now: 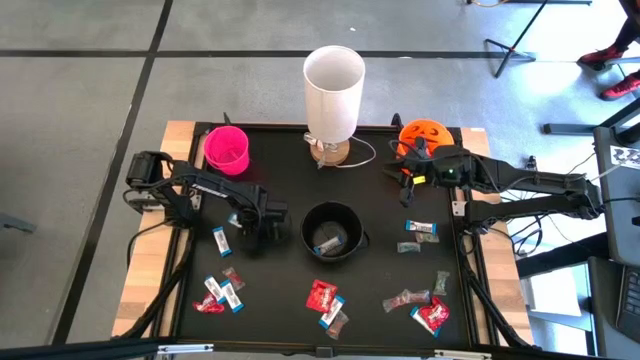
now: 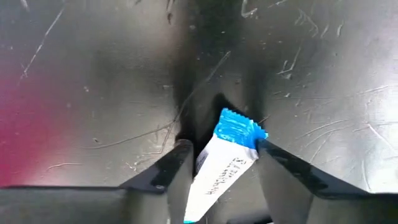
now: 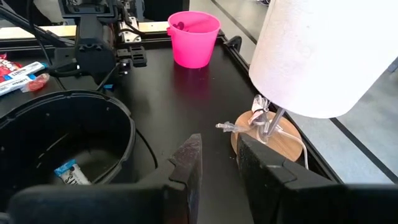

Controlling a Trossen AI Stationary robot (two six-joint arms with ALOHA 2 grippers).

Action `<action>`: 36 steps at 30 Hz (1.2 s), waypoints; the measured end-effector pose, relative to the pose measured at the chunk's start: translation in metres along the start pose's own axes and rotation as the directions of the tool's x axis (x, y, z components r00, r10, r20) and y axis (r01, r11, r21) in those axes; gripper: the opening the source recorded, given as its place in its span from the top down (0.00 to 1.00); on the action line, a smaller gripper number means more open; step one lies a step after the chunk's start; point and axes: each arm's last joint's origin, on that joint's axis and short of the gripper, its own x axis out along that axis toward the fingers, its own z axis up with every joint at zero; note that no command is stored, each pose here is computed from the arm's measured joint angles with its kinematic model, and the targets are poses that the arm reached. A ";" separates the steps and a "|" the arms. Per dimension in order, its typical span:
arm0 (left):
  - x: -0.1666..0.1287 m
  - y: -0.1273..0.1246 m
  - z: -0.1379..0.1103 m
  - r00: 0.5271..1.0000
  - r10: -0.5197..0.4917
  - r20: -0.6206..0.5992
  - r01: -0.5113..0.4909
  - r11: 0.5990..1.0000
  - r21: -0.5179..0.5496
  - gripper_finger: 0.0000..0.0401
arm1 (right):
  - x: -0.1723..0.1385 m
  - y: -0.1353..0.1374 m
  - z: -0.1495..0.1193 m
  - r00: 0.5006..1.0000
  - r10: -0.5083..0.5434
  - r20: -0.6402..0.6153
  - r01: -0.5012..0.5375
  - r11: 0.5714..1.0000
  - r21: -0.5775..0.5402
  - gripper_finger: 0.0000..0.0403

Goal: Sort candy
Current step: Put the white chocolate into the black bucket

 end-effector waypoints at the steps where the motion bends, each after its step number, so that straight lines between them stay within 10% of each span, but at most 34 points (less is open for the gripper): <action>1: 0.000 -0.001 0.000 1.000 0.000 0.000 0.000 1.000 0.002 0.63 | 0.000 0.000 0.000 1.000 0.000 0.000 0.000 1.000 0.000 0.75; 17: -0.043 -0.006 0.023 0.996 0.002 0.084 -0.002 1.000 0.003 0.88 | 0.000 0.000 0.002 1.000 0.000 0.018 0.000 1.000 0.008 0.75; 29: -0.110 -0.003 0.024 0.975 0.217 0.055 -0.213 0.974 -0.074 0.99 | 0.000 0.000 0.002 1.000 0.001 0.018 -0.002 1.000 0.010 0.75; 36: -0.162 -0.007 0.041 0.920 0.245 0.307 -0.208 0.967 -0.149 0.99 | 0.000 0.000 0.002 1.000 0.002 0.018 -0.002 1.000 0.010 0.75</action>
